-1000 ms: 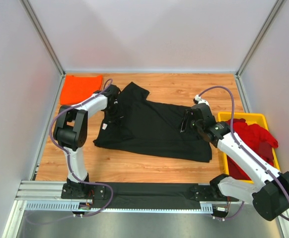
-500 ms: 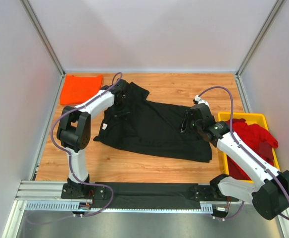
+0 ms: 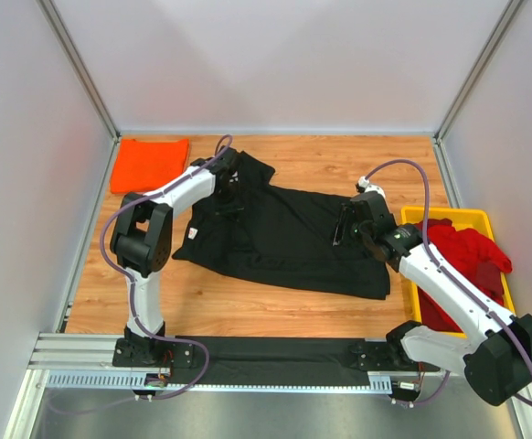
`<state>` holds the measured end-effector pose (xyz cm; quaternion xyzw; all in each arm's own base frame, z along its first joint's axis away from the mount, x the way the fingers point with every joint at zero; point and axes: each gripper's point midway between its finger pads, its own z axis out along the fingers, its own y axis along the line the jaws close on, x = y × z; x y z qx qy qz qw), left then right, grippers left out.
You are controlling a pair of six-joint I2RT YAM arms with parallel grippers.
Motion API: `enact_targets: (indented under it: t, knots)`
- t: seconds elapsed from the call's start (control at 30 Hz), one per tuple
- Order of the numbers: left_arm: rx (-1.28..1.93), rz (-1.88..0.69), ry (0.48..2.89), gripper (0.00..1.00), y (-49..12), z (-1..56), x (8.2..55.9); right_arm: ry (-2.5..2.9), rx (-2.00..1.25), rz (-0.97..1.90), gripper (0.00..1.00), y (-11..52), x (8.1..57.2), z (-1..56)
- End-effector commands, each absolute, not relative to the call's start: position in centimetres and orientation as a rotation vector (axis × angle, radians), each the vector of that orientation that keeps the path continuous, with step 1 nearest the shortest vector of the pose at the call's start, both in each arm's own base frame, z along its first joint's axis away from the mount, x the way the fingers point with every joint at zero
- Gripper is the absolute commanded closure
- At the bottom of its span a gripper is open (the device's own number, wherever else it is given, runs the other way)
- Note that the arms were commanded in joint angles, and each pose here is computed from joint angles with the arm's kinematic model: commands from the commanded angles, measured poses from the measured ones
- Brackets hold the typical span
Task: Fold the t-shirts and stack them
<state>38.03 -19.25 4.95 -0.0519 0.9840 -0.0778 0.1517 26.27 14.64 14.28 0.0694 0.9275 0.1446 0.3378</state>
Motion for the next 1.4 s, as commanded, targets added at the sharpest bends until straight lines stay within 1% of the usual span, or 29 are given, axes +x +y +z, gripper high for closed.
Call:
enact_targets:
  t: [0.0, 0.17, 0.33, 0.37, 0.43, 0.47, 0.53, 0.57, 0.67, 0.7, 0.73, 0.77, 0.8, 0.83, 0.93, 1.1, 1.23, 1.37]
  knots:
    - [-0.071, -0.319, 2.749, 1.0, -21.1, 6.7, 39.6, 2.4, 0.176, 0.349, 0.55, 14.4, 26.7, 14.2]
    - [-0.056, -0.37, 2.729, 1.0, -21.8, 6.6, 40.0, 2.4, 0.175, 0.347, 0.55, 14.4, 26.8, 14.2]
    - [-0.073, -0.325, 2.755, 1.0, -21.4, 6.0, 39.9, 2.402, 0.186, 0.335, 0.55, 14.1, 26.8, 14.0]
    - [-0.085, -0.275, 2.774, 0.95, -20.7, 5.9, 39.5, 2.403, 0.189, 0.332, 0.55, 14.1, 26.8, 13.9]
    - [-0.1, -0.253, 2.78, 0.83, -20.3, 6.4, 39.2, 2.413, 0.205, 0.331, 0.55, 14.1, 26.7, 13.7]
    - [-0.102, -0.187, 2.781, 0.74, -19.4, 6.6, 39.1, 2.421, 0.201, 0.338, 0.55, 14.3, 26.7, 13.6]
    - [-0.1, -0.174, 2.748, 0.65, -18.9, 8.2, 39.0, 2.413, 0.147, 0.417, 0.54, 15.7, 27.1, 13.8]
    - [-0.101, -0.144, 2.746, 0.64, -18.4, 8.6, 38.7, 2.441, 0.074, 0.471, 0.53, 17.0, 27.0, 13.4]
    - [-0.109, -0.118, 2.748, 0.62, -17.5, 10.2, 37.4, 2.488, 0.05, 0.408, 0.55, 17.9, 27.8, 12.6]
    - [-0.096, -0.175, 2.744, 0.62, -18.0, 10.9, 37.0, 2.502, 0.047, 0.387, 0.55, 18.0, 27.9, 12.2]
    - [-0.073, -0.232, 2.778, 0.61, -18.5, 9.8, 35.8, 2.512, 0.039, 0.376, 0.55, 18.1, 27.9, 12.1]
    - [-0.028, -0.382, 2.765, 0.6, -20.3, 10.2, 35.4, 2.511, 0.052, 0.384, 0.55, 18.4, 28.0, 12.2]
    - [-0.017, -0.411, 2.774, 0.59, -20.7, 9.7, 34.9, 2.513, 0.053, 0.388, 0.56, 18.5, 28.0, 12.1]
    - [-0.003, -0.408, 2.798, 0.57, -20.8, 8.6, 33.8, 2.511, 0.062, 0.394, 0.56, 18.6, 28.0, 12.1]
    - [-0.003, -0.409, 2.811, 0.55, -21.1, 7.1, 33.3, 2.501, 0.076, 0.414, 0.56, 18.6, 27.6, 12.6]
    - [-0.051, -0.341, 2.874, 0.55, -20.7, 5.3, 33.0, 2.478, 0.081, 0.39, 0.55, 17.5, 26.8, 13.5]
    - [-0.03, -0.374, 2.878, 0.55, -21.8, 4.7, 33.1, 2.454, 0.082, 0.383, 0.55, 17.1, 26.6, 14.4]
    - [-0.052, -0.325, 2.924, 0.55, -21.7, 3.4, 33.0, 2.433, 0.084, 0.388, 0.55, 16.9, 26.5, 15.2]
